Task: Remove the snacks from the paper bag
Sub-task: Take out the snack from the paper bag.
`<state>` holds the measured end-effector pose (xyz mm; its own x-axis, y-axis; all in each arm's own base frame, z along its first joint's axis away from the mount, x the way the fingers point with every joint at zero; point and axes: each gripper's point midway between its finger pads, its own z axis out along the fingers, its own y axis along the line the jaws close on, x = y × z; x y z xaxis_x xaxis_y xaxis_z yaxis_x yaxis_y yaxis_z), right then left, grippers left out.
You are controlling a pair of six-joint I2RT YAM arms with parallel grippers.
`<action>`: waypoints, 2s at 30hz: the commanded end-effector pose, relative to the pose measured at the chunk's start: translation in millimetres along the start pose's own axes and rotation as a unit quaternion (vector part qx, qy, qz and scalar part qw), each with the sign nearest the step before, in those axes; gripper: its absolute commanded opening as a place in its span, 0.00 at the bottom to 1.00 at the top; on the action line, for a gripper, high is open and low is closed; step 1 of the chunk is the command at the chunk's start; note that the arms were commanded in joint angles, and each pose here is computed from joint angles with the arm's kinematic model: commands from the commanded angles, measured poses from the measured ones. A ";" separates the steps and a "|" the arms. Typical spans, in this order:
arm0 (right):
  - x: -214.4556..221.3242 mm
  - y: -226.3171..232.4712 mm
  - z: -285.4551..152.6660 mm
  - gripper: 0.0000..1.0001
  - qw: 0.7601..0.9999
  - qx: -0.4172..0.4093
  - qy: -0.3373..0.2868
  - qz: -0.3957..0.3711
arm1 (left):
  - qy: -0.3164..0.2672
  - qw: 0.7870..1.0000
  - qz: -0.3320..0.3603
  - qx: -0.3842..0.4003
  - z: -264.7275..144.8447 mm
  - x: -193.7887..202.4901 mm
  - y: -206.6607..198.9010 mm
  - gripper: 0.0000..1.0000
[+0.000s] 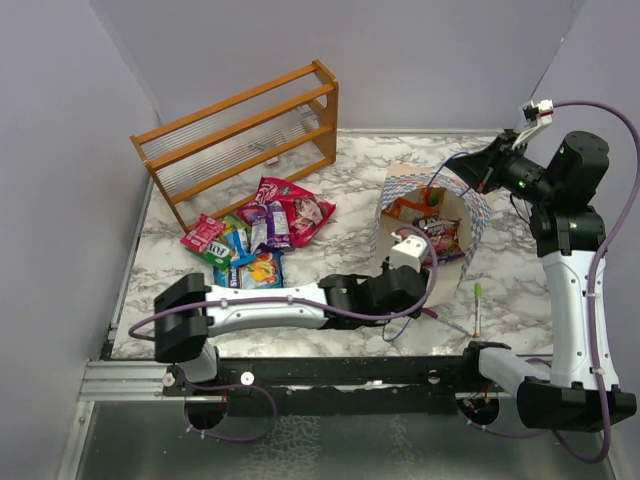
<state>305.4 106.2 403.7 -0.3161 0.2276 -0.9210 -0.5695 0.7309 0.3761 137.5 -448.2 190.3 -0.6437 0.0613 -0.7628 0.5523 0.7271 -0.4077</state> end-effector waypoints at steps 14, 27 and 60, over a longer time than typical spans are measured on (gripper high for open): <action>-15.6 25.9 -11.4 0.01 0.999 -0.034 -0.020 -0.014 | -0.027 0.995 -0.017 -0.092 141.3 -18.8 32.2 0.21; -17.6 32.4 -13.0 0.01 0.999 -0.046 -0.021 -0.011 | -0.020 0.994 0.004 -0.108 210.0 -25.4 58.2 0.40; -15.8 30.0 -11.5 0.02 0.999 -0.046 -0.018 -0.010 | 0.007 0.987 0.078 -0.143 220.8 -42.4 97.9 0.13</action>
<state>293.8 114.4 409.0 -0.3395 0.2441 -0.9084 -0.5999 0.6876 0.4090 339.0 -551.6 52.1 -0.5676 0.1202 -0.8145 0.4521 0.8723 -0.1863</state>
